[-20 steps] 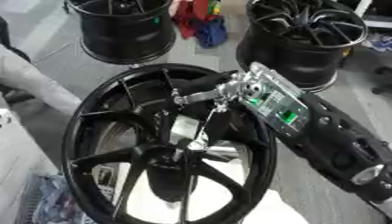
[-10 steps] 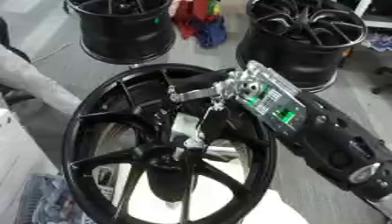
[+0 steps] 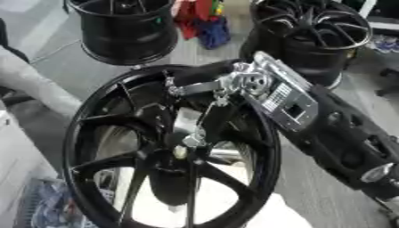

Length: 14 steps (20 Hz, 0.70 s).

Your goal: Pull the pin out of the wheel hub.

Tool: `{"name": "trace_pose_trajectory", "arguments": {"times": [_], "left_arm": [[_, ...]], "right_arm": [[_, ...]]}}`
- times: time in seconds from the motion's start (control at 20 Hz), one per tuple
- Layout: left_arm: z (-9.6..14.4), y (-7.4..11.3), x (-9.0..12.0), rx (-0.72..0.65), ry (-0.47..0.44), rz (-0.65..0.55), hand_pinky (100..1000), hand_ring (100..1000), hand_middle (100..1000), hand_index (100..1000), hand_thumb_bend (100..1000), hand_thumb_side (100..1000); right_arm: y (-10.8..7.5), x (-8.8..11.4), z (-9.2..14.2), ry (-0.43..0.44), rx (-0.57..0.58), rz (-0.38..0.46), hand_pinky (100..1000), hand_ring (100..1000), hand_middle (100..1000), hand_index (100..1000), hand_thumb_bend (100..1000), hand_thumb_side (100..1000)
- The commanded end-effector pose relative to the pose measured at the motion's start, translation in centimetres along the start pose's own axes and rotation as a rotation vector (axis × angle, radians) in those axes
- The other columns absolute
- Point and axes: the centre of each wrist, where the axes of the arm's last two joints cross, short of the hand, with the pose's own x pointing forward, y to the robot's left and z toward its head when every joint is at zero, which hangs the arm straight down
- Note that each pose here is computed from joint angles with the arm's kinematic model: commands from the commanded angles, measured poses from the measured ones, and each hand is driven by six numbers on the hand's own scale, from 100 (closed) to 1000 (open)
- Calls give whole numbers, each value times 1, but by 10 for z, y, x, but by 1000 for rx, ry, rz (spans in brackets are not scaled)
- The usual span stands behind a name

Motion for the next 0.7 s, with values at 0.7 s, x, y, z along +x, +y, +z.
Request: {"name": "trace_pose_trajectory", "arguments": {"times": [0.7], "left_arm": [[-1, 14, 4, 17, -9, -45, 652, 663, 748, 804, 302, 343]], "right_arm": [[-50, 42, 114, 115, -245, 64, 365, 363, 402, 543, 100, 100]]}}
